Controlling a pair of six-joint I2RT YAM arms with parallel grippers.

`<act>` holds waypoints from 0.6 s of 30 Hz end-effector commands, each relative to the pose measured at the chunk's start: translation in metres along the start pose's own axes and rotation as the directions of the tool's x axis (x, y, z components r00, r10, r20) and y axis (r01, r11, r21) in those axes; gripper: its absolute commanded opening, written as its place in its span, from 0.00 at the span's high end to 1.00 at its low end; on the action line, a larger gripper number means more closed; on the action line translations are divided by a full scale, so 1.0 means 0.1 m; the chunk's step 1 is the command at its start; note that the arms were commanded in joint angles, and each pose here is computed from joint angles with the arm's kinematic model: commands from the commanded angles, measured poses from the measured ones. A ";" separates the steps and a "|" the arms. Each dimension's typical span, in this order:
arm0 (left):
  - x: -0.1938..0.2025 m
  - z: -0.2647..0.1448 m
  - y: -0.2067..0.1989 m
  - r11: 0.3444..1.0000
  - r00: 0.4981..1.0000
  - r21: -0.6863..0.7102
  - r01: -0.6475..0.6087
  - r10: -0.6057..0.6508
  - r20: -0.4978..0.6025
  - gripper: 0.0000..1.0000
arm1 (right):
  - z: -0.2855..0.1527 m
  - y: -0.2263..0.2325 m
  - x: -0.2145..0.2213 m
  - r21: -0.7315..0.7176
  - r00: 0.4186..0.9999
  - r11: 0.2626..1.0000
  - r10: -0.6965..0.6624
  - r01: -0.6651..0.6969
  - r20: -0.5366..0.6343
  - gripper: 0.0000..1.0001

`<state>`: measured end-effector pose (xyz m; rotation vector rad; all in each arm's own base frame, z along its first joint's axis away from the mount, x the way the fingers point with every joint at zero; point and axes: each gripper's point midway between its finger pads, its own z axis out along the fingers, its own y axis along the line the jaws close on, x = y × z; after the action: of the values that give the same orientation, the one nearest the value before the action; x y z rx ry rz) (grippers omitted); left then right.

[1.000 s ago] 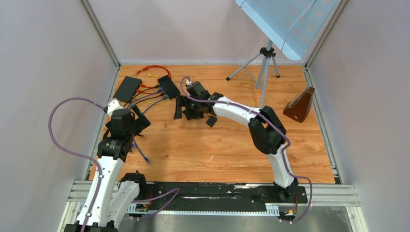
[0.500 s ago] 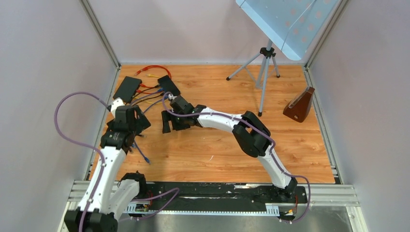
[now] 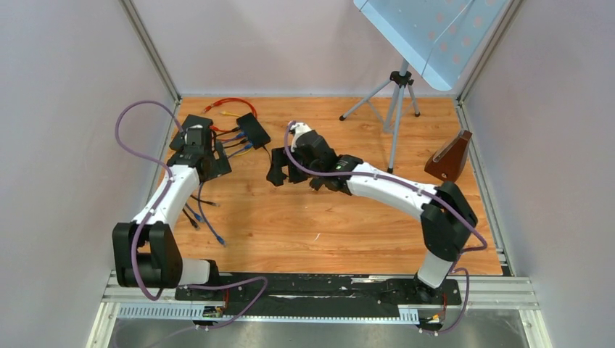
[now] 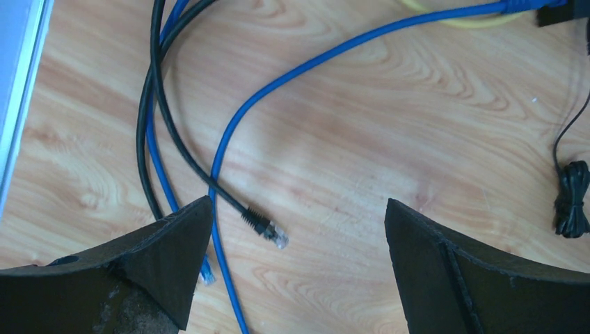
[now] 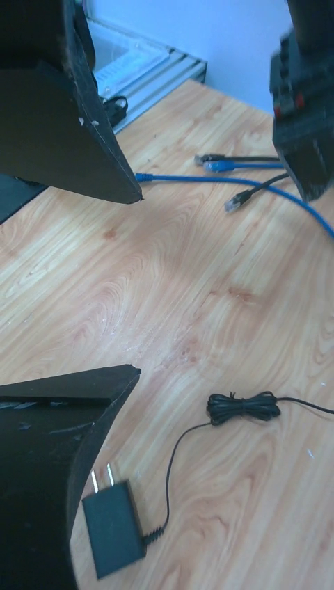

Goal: Pull the plug from the switch port
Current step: Move the switch port to the center of the board.

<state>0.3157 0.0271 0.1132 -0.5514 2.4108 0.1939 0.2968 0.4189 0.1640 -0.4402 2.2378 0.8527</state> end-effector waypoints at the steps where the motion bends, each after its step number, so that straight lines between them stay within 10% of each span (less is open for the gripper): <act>1: -0.33 0.08 -0.16 0.995 0.995 0.051 -0.088 0.085 0.047 0.00 | -0.33 0.02 -0.23 -0.065 0.997 0.998 -0.021 0.026 0.076 0.13; 18: -0.40 0.80 -0.38 0.979 0.982 0.145 -0.142 0.158 -0.108 0.00 | -0.68 -0.09 -0.20 -0.108 0.996 0.993 0.046 -0.037 0.081 0.09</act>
<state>0.3828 0.0188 0.0687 -0.3119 2.5989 0.1268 0.2783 0.3736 0.1810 -0.4324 2.2198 0.9441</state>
